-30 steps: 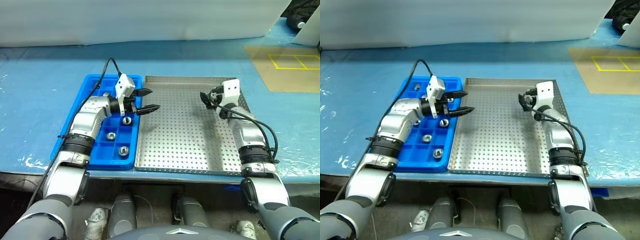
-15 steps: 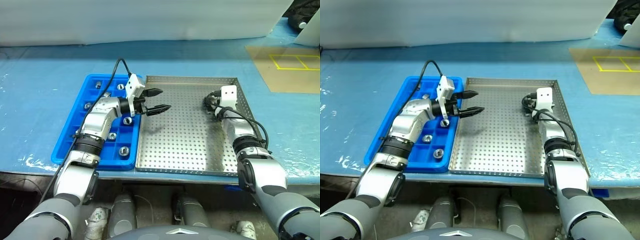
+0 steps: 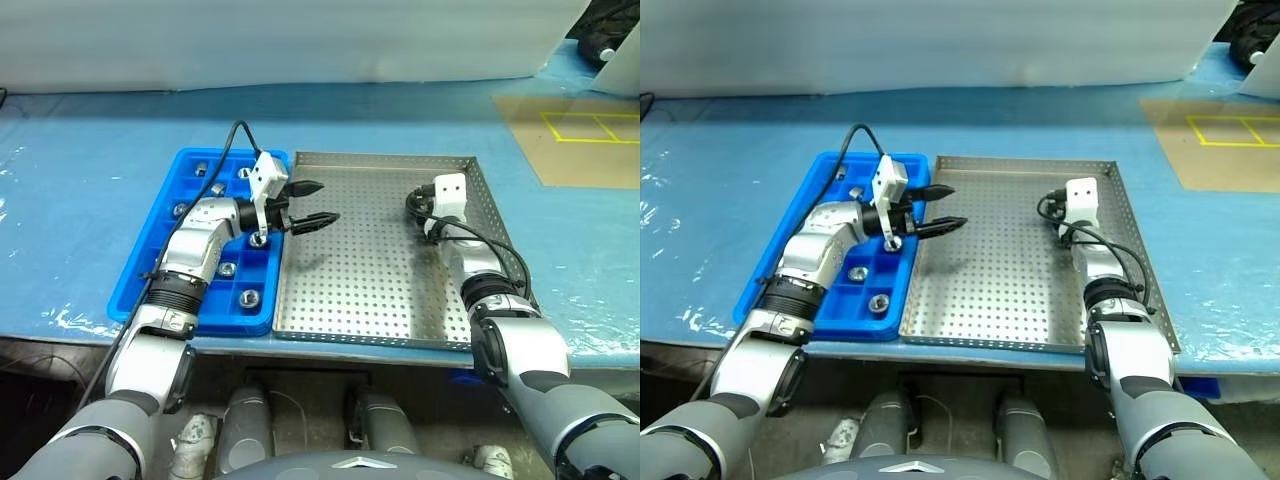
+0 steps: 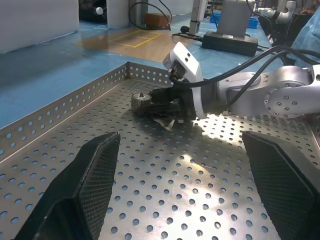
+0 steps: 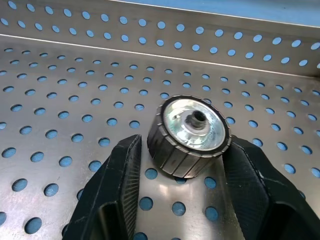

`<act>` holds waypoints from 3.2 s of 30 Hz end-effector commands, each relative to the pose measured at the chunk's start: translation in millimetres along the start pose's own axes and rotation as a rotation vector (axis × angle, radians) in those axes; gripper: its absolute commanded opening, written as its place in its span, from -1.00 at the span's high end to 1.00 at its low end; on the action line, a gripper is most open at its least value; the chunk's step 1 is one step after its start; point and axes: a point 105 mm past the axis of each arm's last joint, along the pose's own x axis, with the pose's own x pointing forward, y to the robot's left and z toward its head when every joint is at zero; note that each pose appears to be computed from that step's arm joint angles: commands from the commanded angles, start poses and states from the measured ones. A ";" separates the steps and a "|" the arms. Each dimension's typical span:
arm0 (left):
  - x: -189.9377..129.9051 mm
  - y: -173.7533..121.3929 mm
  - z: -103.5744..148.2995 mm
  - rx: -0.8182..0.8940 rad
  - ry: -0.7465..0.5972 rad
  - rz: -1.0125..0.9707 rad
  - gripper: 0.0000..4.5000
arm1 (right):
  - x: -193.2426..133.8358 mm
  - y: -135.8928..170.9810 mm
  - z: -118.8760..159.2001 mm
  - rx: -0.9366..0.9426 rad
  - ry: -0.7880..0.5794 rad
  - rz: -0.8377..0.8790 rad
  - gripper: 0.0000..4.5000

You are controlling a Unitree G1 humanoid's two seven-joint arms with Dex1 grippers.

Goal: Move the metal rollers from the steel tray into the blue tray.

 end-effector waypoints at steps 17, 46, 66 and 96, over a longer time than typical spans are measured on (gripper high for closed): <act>-5.4 -3.4 7.7 0.036 -0.005 -0.007 -0.84 | 2.8 14.6 24.3 -0.011 -0.090 0.038 0.27; -116.8 -2.9 49.5 0.137 0.163 0.055 -0.84 | -49.9 143.2 113.7 -0.148 -0.318 0.752 0.27; -197.7 -48.0 43.4 0.044 0.204 0.447 -0.84 | -104.6 300.3 119.3 -0.179 -0.331 1.366 0.27; -203.6 -54.2 27.2 -0.010 0.181 0.533 -0.84 | -178.2 385.2 94.7 -0.182 -0.289 1.619 0.27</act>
